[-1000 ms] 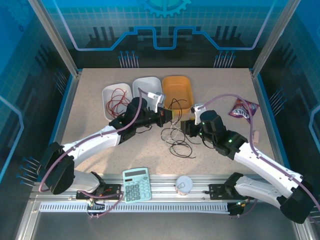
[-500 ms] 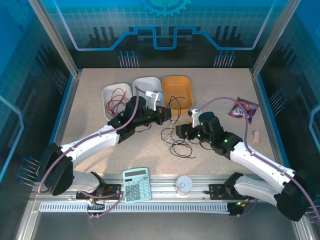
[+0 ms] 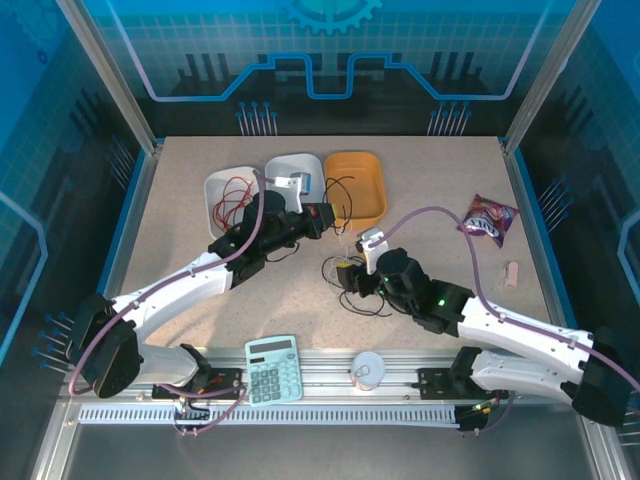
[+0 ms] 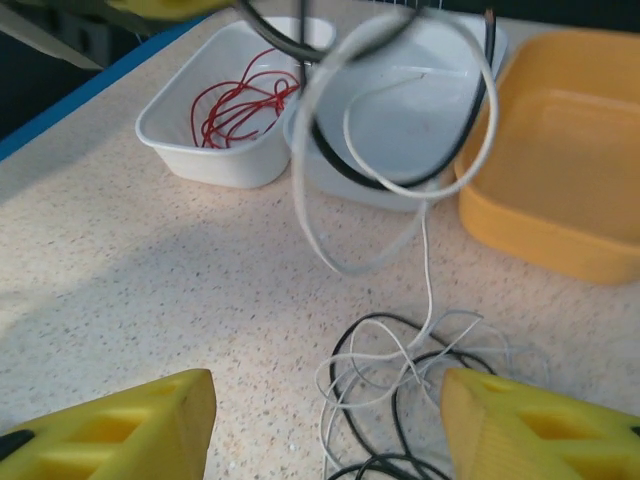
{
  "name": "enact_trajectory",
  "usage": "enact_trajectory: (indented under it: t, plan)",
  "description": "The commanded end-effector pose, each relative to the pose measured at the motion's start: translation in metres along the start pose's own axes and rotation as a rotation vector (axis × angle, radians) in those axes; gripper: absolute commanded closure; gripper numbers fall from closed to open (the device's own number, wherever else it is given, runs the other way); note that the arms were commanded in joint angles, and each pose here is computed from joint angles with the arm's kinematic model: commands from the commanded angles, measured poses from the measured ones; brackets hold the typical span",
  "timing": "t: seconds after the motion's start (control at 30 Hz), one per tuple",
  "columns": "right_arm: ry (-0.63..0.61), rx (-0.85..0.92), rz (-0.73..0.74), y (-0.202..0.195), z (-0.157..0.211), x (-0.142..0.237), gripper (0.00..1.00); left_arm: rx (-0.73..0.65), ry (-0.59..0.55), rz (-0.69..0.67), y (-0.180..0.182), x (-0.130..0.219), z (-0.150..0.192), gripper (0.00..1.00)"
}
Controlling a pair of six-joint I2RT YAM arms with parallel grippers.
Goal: Untangle the cables
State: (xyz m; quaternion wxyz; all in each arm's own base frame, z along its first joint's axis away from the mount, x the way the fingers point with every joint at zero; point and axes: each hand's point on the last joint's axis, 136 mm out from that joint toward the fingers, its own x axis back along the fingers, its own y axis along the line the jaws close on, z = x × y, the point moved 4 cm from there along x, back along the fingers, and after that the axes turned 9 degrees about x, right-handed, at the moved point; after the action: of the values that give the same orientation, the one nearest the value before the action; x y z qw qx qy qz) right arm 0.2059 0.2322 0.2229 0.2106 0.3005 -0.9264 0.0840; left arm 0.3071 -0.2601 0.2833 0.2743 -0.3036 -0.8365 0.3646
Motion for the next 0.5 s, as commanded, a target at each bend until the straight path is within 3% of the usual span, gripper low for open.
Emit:
enact_trajectory:
  t: [0.0, 0.33, 0.47]
  plan:
    - [-0.030, 0.138, 0.180, -0.004, -0.025, -0.001, 0.38, 0.029, -0.040, -0.001, -0.004, 0.008, -0.009, 1.00]
    - [-0.010, 0.226, 0.243, 0.004, -0.049, -0.023, 0.38, 0.013, -0.028, 0.011, -0.008, 0.017, -0.007, 1.00]
    - [-0.001, 0.188, 0.239, -0.004, -0.047, -0.023, 0.46, 0.004, -0.018, 0.021, -0.010, 0.019, -0.006, 1.00]
